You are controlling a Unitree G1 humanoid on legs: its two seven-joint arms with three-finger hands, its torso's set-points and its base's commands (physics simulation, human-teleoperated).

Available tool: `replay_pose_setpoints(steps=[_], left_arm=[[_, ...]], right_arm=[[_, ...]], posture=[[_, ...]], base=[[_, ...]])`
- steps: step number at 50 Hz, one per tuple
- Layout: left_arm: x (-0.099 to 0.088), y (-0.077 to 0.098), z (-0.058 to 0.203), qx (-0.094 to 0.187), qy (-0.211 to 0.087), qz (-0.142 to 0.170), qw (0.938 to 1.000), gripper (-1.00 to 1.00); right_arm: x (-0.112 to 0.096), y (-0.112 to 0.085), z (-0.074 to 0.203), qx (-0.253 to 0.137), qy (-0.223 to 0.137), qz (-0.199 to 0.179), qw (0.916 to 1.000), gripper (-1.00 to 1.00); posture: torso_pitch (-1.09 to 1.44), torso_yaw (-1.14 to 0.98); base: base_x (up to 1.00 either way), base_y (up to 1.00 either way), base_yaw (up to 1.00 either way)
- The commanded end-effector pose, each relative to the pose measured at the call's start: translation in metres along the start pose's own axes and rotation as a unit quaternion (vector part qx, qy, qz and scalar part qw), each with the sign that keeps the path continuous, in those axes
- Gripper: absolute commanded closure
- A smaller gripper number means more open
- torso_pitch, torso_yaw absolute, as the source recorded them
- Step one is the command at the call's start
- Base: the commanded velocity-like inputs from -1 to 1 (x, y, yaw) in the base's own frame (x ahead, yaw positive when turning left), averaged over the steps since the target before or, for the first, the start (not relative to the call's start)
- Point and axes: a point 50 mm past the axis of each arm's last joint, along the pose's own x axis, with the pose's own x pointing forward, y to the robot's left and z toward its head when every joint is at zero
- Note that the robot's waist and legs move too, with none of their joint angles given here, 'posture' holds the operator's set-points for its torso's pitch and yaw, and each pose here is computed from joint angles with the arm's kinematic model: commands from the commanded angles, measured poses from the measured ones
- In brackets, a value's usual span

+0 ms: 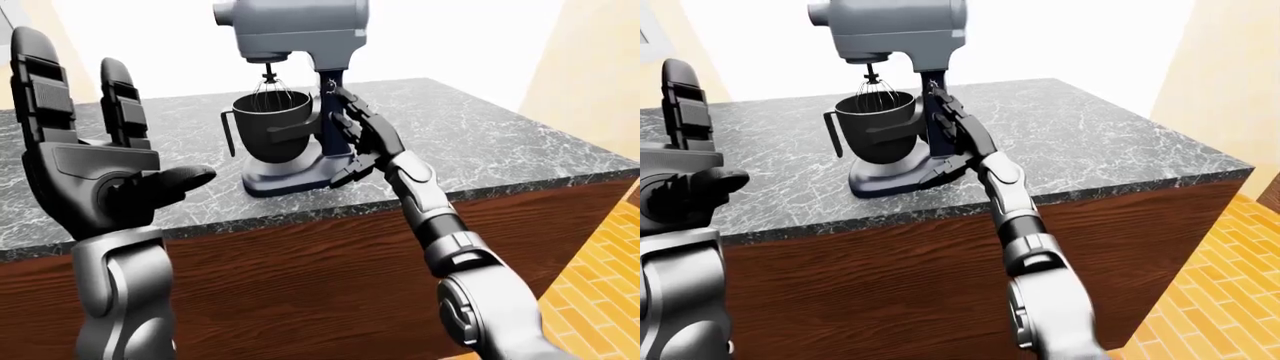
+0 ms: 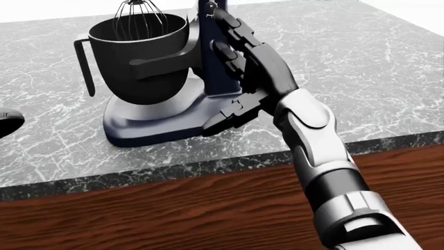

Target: Open the stand mixer head.

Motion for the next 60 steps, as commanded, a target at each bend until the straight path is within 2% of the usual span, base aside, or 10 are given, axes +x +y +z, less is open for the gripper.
replay_pose_setpoints(steps=[1, 24, 51, 60], left_arm=[[0.002, -0.006, 0.009, -0.004, -0.026, -0.017, 0.9995, -1.00], [0.005, -0.004, 0.010, 0.000, -0.030, -0.013, 0.9995, -1.00], [0.006, -0.005, 0.012, 0.001, -0.031, -0.015, 0.9994, -1.00], [0.005, -0.006, 0.011, 0.002, -0.029, -0.015, 0.9995, -1.00]], right_arm=[[0.007, -0.002, 0.024, -0.020, -0.041, 0.001, 0.9989, -1.00], [0.014, 0.001, 0.030, -0.027, -0.035, 0.022, 0.9988, -1.00], [0.014, -0.017, 0.053, -0.047, -0.048, 0.008, 0.9977, -1.00], [0.014, -0.013, 0.057, -0.045, -0.060, 0.013, 0.9971, -1.00]], posture=[[-0.27, 0.00], [-0.27, 0.00], [-0.27, 0.00], [-0.27, 0.00]], base=[[0.00, 0.00, 0.00], [0.00, 0.00, 0.00], [0.00, 0.00, 0.00], [0.00, 0.00, 0.00]])
